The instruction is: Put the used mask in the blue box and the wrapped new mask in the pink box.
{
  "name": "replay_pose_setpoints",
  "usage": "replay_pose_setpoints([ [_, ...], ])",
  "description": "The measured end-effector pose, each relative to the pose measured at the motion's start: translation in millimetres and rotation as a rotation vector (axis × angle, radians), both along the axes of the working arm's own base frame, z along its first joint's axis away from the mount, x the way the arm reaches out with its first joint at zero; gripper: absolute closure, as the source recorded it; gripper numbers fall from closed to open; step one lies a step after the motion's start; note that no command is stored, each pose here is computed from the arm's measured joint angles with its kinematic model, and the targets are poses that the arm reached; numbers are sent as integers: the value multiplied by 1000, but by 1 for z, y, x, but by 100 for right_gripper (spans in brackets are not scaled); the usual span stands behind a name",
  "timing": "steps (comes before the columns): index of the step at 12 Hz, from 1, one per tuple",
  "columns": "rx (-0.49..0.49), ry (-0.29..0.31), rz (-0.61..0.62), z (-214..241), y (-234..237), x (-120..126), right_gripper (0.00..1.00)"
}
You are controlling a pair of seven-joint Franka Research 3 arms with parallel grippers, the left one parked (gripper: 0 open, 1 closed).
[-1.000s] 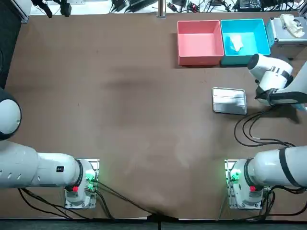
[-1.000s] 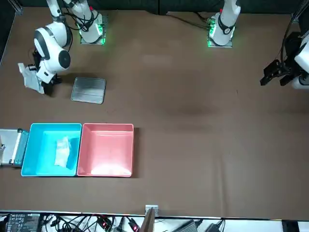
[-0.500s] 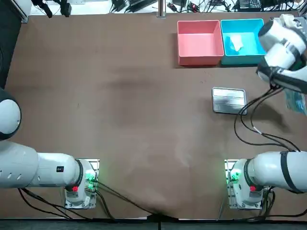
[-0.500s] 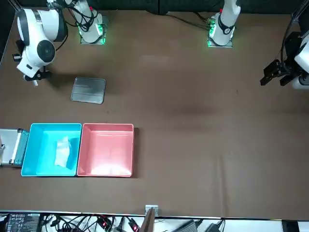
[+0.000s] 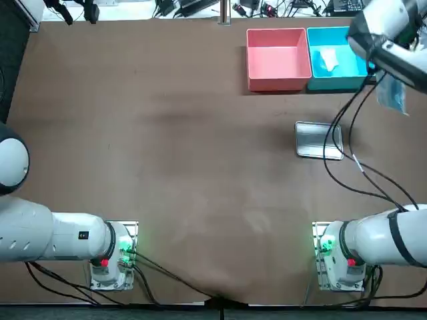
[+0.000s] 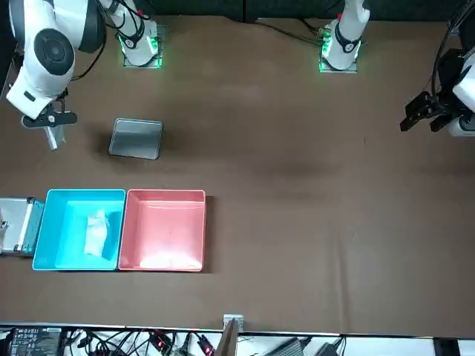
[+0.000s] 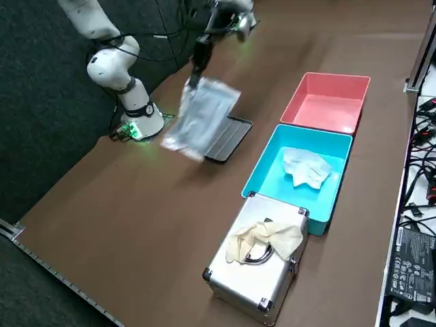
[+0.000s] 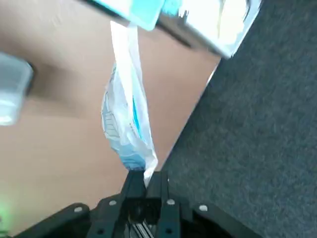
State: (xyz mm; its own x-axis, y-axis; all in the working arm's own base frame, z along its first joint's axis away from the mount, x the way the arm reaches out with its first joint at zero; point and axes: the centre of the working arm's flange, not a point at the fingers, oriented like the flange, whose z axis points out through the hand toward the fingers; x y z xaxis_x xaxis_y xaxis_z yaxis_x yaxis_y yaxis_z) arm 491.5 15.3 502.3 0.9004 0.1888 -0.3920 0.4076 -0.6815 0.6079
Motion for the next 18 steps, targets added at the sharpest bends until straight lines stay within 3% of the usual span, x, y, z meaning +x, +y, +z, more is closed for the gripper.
replay_pose_setpoints([
  [4, 136, -88, -12, 42, 52, 51, 99],
  [10, 340, -305, -206, 63, 121, 112, 99],
  [14, 436, -457, -313, 42, 173, 142, 99],
  [16, 450, -530, -386, 7, 204, 155, 99],
  [18, 432, -535, -424, -22, 226, 156, 99],
])
